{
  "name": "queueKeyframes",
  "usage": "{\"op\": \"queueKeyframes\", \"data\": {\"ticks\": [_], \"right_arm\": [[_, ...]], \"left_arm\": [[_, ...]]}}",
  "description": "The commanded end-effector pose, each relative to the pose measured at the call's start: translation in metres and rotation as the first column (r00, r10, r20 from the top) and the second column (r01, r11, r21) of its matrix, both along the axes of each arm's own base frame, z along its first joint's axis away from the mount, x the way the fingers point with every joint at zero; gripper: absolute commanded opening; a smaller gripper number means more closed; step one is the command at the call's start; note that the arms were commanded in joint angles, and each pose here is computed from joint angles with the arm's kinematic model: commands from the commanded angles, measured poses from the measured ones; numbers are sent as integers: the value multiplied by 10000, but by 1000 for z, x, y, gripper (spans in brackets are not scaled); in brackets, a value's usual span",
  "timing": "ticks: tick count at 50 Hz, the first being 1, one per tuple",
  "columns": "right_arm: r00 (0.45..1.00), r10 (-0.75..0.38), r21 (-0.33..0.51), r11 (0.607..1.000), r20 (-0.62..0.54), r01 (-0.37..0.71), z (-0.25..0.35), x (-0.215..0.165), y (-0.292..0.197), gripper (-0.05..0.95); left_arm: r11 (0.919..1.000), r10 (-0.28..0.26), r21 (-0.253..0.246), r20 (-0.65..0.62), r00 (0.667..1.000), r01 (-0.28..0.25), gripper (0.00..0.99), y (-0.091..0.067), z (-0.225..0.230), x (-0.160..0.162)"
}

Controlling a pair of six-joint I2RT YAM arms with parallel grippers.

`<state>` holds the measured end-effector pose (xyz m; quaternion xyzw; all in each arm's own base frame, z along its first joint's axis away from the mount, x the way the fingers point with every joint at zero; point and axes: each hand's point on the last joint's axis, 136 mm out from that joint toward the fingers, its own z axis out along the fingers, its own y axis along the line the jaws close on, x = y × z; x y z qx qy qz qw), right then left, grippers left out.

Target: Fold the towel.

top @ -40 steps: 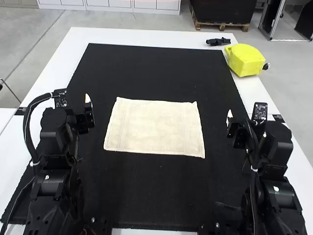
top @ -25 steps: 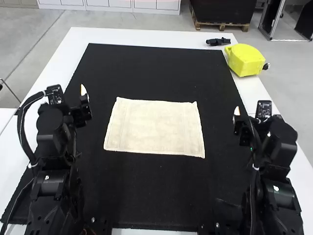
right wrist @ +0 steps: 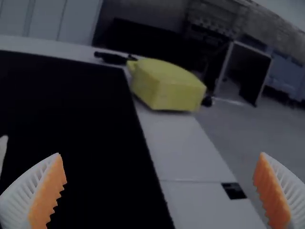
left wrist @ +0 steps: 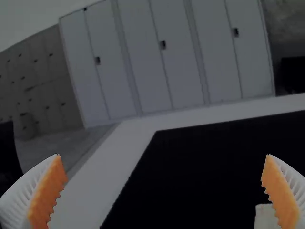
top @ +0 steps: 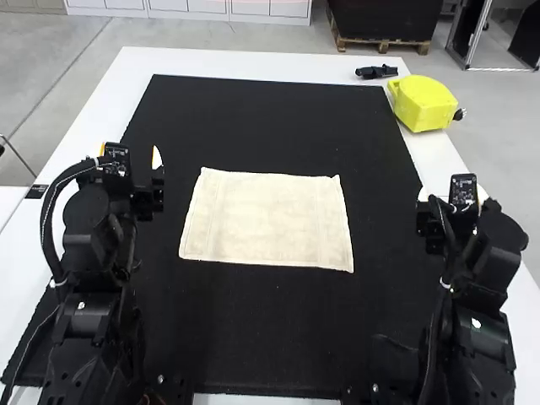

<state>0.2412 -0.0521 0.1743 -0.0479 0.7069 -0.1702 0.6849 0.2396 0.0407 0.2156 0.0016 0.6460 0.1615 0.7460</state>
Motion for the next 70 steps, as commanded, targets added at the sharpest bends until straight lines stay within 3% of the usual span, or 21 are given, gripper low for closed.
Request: {"op": "queueKeyframes", "data": {"ticks": [1, 10, 21, 34, 47, 55, 61, 64, 65, 70], "right_arm": [[9974, 715, -24, 9974, 71, -715, 0, 2, 13, 910], [9874, 1581, 356, 9868, 93, -1583, -2, 3, 28, 910], [9491, 3001, 422, 9514, 953, -3050, 20, 2, 58, 910], [9357, 2635, 747, 9548, 2348, -2876, 54, -3, 52, 908], [9091, 2979, 939, 9368, 2911, -3370, 110, -6, 57, 908], [9508, 2410, 1921, 9412, 1948, -2779, 133, 32, 39, 908], [9716, 2221, 2479, 9397, 813, -2356, 128, 64, 30, 908], [9720, 2347, 2604, 9390, -78, -2246, 108, 83, 31, 908], [9707, 2328, 2300, 9495, -600, -2135, 97, 91, 31, 908], [9453, 2453, 1689, 9627, -2149, -2114, 66, 124, 45, 910]], "left_arm": [[9995, -266, 177, 87, 9996, 265, 962, -5, 1, 0], [9995, -312, -111, -85, 9995, 311, 962, -5, -4, 1], [9904, -1379, 40, 121, 9904, 1378, 962, -30, 2, 3], [9840, -1781, 371, 1703, 9692, 1743, 957, -38, 44, -8], [9835, -1802, 504, 1766, 9676, 1739, 956, -40, 88, -5], [9873, -1573, 258, 278, 9872, 1566, 957, -37, 92, 40], [9888, -1452, 139, -1364, 9800, 1484, 959, -37, 72, 79], [9857, -1407, 549, -2501, 9579, 1591, 959, -40, 49, 97], [9825, -1316, 882, -2926, 9471, 1638, 959, -40, 39, 104], [9738, -1162, 1335, -4033, 9077, 1839, 961, -42, 9, 131]]}}
